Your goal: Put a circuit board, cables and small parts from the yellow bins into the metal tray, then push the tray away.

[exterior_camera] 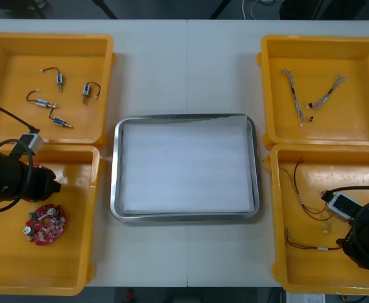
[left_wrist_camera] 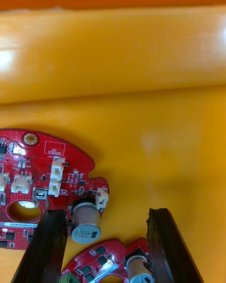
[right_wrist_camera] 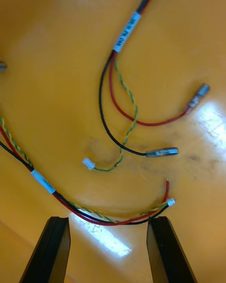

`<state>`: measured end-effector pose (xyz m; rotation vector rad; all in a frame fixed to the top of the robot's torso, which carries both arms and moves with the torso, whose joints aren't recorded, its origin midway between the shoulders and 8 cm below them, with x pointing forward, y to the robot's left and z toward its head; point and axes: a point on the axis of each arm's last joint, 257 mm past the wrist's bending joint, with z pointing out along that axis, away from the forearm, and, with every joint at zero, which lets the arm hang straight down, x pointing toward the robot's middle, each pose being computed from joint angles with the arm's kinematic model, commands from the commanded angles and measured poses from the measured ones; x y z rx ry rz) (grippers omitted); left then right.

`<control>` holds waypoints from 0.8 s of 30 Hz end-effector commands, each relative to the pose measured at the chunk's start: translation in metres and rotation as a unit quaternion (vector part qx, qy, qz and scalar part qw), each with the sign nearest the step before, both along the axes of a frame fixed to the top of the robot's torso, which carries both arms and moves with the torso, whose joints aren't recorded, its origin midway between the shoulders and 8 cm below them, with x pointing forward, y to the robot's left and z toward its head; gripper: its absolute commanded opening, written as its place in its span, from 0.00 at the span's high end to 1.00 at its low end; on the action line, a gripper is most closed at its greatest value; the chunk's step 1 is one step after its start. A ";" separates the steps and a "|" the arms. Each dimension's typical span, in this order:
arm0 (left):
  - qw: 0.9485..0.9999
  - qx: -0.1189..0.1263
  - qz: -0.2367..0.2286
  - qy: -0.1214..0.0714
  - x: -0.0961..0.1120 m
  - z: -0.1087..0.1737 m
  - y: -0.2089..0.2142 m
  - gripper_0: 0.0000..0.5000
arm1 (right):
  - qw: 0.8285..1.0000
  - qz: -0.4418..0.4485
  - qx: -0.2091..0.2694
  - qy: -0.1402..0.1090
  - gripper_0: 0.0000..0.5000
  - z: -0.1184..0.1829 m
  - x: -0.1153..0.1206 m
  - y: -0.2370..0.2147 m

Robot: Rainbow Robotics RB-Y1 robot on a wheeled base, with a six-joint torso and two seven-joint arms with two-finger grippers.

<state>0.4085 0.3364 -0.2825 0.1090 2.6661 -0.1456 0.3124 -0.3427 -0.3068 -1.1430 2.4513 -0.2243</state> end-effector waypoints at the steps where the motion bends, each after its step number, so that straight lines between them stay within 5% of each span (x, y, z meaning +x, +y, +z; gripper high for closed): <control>1: 0.999 -0.009 0.033 0.012 -0.008 -0.012 0.003 0.00 | 0.999 0.029 -0.022 0.017 0.06 -0.012 -0.011 -0.003; 6: 0.999 -0.008 0.033 0.008 -0.006 -0.014 0.003 0.13 | 0.999 0.032 -0.022 0.024 0.00 -0.024 -0.012 -0.008; 10: 0.999 -0.005 0.034 0.007 -0.005 -0.014 0.004 0.69 | 0.999 0.035 -0.026 0.033 0.00 -0.029 -0.014 -0.009; 13: 0.999 -0.002 0.034 0.007 -0.006 -0.015 0.006 1.00 | 0.998 0.044 -0.028 0.039 0.00 -0.032 -0.017 -0.006; 24: 0.999 0.003 0.035 0.006 -0.005 -0.012 0.012 1.00 | 0.997 0.072 -0.031 0.028 0.00 -0.037 -0.012 0.008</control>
